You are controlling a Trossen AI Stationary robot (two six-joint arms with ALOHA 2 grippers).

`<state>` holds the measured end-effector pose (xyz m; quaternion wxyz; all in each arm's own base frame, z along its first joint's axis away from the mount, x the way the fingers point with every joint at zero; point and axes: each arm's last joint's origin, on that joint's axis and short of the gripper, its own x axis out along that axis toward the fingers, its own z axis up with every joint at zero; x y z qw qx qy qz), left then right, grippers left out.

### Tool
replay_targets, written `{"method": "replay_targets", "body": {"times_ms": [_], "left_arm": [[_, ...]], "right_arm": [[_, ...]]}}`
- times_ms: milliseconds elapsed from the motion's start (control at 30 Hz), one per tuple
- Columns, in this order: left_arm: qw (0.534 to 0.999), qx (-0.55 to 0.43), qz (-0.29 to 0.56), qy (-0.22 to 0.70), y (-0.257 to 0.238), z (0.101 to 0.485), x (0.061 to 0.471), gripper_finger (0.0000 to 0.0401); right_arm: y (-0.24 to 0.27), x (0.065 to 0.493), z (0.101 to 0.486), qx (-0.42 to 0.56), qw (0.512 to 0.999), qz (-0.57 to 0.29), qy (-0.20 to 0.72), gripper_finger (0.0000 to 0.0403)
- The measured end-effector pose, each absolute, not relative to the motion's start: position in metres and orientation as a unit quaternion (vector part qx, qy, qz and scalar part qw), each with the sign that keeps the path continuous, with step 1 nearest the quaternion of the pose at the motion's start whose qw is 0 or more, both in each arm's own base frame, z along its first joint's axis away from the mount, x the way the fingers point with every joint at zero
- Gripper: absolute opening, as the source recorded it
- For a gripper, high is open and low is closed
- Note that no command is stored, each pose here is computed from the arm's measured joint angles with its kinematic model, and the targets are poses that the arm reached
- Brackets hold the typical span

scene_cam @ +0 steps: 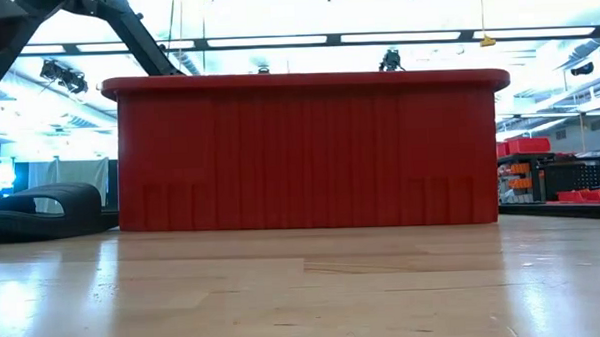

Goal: Pick and place slides into bin
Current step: Put the right black slipper into the red bin, then put the black slipper into the red bin

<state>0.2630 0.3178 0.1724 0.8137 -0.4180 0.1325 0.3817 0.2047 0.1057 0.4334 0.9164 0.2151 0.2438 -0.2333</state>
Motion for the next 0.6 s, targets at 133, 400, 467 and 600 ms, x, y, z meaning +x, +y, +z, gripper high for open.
{"method": "replay_targets", "body": {"times_ms": [133, 400, 467, 600], "left_arm": [[0.812, -0.420, 0.383, 0.131, 0.318, 0.172, 0.263, 0.0082], [0.797, -0.449, 0.388, 0.113, 0.318, 0.173, 0.263, 0.0193], [0.793, -0.457, 0.389, 0.109, 0.319, 0.174, 0.264, 0.0214], [0.785, -0.476, 0.389, 0.078, 0.325, 0.187, 0.267, 0.0238]], "right_arm": [[0.106, 0.205, 0.433, 0.215, 0.916, -0.233, 0.244, 0.0132], [0.106, 0.205, 0.433, 0.226, 0.914, -0.236, 0.241, 0.0132], [0.106, 0.205, 0.433, 0.226, 0.914, -0.236, 0.241, 0.0132], [0.106, 0.205, 0.433, 0.223, 0.915, -0.235, 0.242, 0.0132]]}}
